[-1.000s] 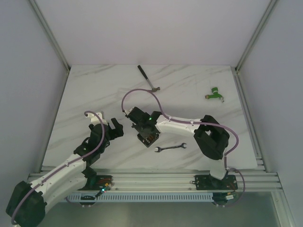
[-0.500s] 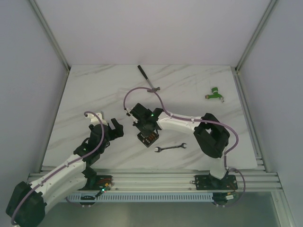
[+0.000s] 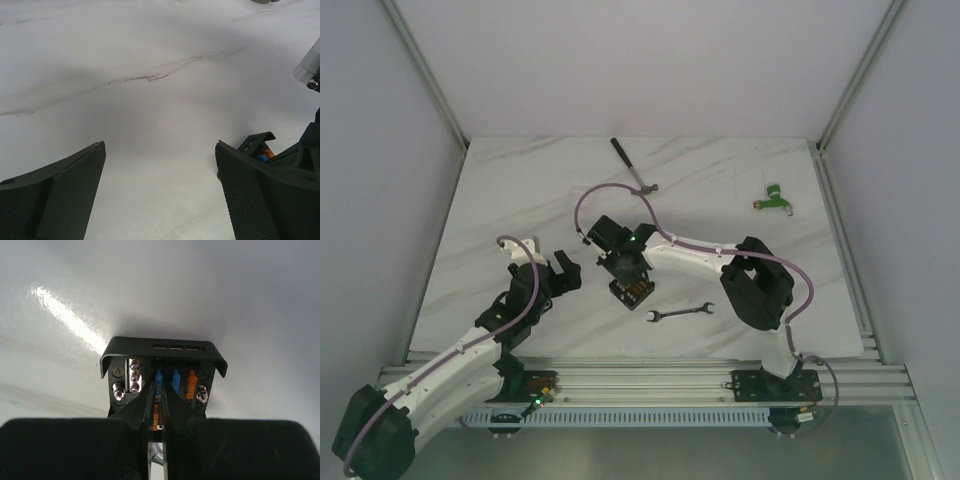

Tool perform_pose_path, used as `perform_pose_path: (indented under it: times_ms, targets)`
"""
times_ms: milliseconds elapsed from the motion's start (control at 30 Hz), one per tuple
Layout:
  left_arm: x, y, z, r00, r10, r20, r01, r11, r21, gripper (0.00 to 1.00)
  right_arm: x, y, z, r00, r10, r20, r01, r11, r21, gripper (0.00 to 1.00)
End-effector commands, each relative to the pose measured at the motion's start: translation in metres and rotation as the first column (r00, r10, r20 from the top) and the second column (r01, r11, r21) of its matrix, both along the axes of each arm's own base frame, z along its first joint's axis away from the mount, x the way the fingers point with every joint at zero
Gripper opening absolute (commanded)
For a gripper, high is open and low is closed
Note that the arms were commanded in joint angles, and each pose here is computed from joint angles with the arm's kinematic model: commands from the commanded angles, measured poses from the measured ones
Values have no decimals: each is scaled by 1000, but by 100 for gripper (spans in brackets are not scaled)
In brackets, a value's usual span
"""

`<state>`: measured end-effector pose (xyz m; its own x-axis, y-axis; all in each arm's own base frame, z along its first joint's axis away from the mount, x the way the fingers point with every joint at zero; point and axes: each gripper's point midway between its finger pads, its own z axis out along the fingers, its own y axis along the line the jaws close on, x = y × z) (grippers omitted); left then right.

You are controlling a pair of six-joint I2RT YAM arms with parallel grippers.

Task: Snap on the fuse box
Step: Install the fuse at the fuse box base.

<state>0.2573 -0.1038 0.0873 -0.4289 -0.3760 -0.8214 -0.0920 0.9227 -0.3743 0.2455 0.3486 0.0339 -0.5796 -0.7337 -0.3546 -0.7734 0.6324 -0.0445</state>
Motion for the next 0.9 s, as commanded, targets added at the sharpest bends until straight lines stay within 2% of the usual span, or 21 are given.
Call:
perform_pose_path:
  times_ms: [0,67,233,333,633,867]
  targets:
    - [1,-5,4,1000,-12,17,13,999,-40,100,-33,-54,-70,991,-9,-133,-20,976,-215,6]
    - [1,-8,6,1000,-22,18,23,998,-57,100,-27,-40,-47,995,-2,-101,-13,989,-145,14]
    - [-2,-18,8,998,-59,9,59,994,-96,100,-17,-14,-4,999,9,-46,-9,1000,-4,21]
    - [-4,-22,9,997,-74,5,74,990,-122,100,-11,-9,11,1000,0,-15,0,999,32,27]
    - [-7,-27,7,996,-92,-8,90,984,-151,100,-1,-8,22,999,-28,35,26,999,39,24]
    - [-7,-29,6,995,-94,-14,91,983,-158,100,7,-1,39,997,-39,72,32,995,91,25]
